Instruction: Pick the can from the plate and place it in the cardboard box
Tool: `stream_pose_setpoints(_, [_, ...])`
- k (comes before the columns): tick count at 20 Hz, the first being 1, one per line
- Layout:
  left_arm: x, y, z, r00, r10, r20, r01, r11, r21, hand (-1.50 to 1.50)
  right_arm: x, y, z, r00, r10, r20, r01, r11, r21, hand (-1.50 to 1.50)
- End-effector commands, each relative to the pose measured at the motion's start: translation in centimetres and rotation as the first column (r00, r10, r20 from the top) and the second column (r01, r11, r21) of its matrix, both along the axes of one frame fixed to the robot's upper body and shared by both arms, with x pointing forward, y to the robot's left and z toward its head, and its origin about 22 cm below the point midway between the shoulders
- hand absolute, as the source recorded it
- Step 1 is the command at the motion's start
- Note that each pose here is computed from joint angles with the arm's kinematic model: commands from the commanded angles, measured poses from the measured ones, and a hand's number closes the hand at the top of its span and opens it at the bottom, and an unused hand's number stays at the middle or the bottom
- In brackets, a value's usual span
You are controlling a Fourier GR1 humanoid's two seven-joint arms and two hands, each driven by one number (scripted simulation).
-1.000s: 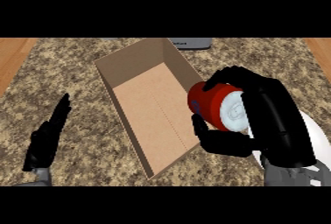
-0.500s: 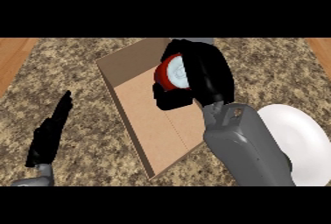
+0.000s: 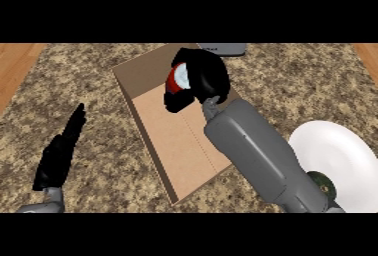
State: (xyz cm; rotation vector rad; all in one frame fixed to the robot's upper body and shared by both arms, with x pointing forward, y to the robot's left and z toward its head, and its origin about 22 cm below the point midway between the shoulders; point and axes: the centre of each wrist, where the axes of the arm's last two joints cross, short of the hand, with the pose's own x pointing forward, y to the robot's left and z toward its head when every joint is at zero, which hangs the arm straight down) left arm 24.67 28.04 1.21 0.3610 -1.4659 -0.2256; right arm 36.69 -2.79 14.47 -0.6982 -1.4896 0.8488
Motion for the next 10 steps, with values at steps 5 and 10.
stream_pose_setpoints(5, [0.5,0.5,-0.4,1.0,-0.015,-0.009,0.015,1.0,0.002,0.0,2.9,0.4,-4.3,0.998,-0.043,-0.049,0.046,0.997,0.055,-1.5])
stream_pose_setpoints(10, [-0.1,0.1,0.3,1.0,-0.011,-0.009,0.011,1.0,0.003,0.0,2.6,0.5,-3.7,0.994,-0.097,0.044,0.082,0.962,0.26,-1.5])
